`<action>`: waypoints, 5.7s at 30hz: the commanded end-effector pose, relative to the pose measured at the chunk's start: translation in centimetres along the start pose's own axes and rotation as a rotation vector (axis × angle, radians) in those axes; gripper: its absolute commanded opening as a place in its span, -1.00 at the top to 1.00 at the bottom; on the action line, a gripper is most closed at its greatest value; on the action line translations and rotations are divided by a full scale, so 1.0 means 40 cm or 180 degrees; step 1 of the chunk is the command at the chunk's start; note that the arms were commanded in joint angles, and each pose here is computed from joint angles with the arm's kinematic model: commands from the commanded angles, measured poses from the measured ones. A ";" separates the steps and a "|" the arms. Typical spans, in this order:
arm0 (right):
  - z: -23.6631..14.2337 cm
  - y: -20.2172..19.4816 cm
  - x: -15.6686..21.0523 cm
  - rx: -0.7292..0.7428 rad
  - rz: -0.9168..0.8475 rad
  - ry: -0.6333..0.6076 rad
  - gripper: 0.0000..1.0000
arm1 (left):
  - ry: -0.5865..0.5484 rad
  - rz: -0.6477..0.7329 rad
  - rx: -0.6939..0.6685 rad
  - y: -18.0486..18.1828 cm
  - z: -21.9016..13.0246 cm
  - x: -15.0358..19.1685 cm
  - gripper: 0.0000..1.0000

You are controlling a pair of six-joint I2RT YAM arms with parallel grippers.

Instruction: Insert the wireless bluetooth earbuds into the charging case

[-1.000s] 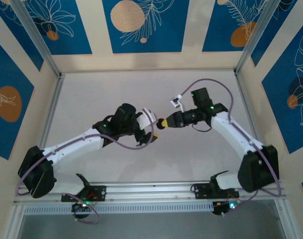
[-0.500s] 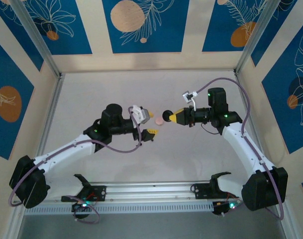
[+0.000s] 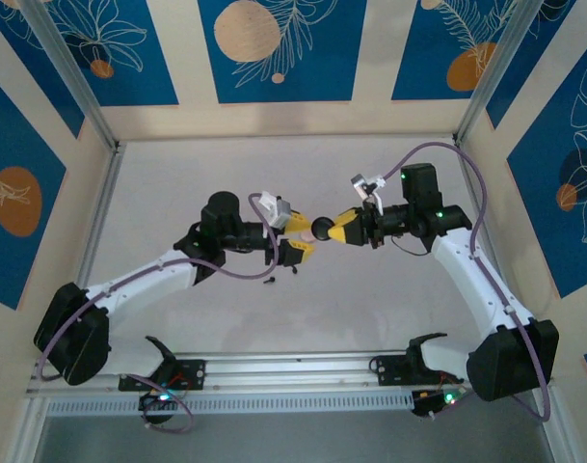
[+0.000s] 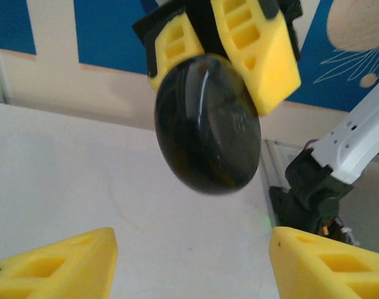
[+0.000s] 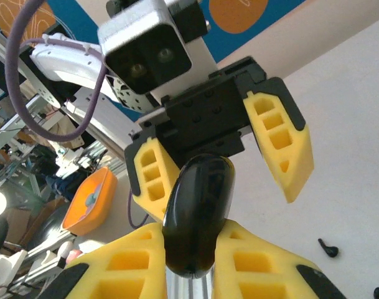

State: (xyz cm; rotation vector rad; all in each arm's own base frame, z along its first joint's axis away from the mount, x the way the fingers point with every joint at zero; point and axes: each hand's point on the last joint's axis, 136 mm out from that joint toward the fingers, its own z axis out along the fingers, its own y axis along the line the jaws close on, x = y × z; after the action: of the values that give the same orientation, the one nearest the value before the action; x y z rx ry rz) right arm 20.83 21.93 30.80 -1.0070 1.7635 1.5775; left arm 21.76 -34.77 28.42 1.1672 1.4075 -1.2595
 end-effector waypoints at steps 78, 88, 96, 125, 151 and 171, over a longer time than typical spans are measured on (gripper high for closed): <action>0.052 0.037 -0.009 0.0168 -0.1624 0.0283 0.72 | 0.0089 0.0070 0.0539 -0.072 -0.012 -0.015 0.20; 0.056 0.029 -0.011 0.0145 -0.1545 0.0281 0.71 | 0.0063 0.0120 0.0513 -0.071 -0.013 -0.021 0.58; 0.046 -0.040 -0.024 0.0613 -0.1412 0.0320 0.10 | 0.0075 0.0138 0.0481 -0.070 -0.015 -0.018 0.63; 0.016 -0.181 -0.009 0.1439 0.0632 0.0503 0.01 | -0.0214 -0.0453 -0.0989 0.126 -0.192 0.135 0.62; 0.325 -0.350 0.301 0.1984 0.3723 0.1652 0.07 | -0.0063 -0.1105 -0.3093 0.179 -0.456 0.282 0.61; 0.438 -0.399 0.428 0.2059 0.4285 0.2028 0.19 | -0.0176 -0.1023 -0.3006 0.159 -0.456 0.249 0.60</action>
State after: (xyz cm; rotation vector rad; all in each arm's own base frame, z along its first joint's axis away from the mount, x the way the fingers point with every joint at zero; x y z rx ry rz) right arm 22.73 35.35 5.28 0.1449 3.4562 0.9979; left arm 25.73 -16.09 19.09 0.2887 1.8839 -0.6584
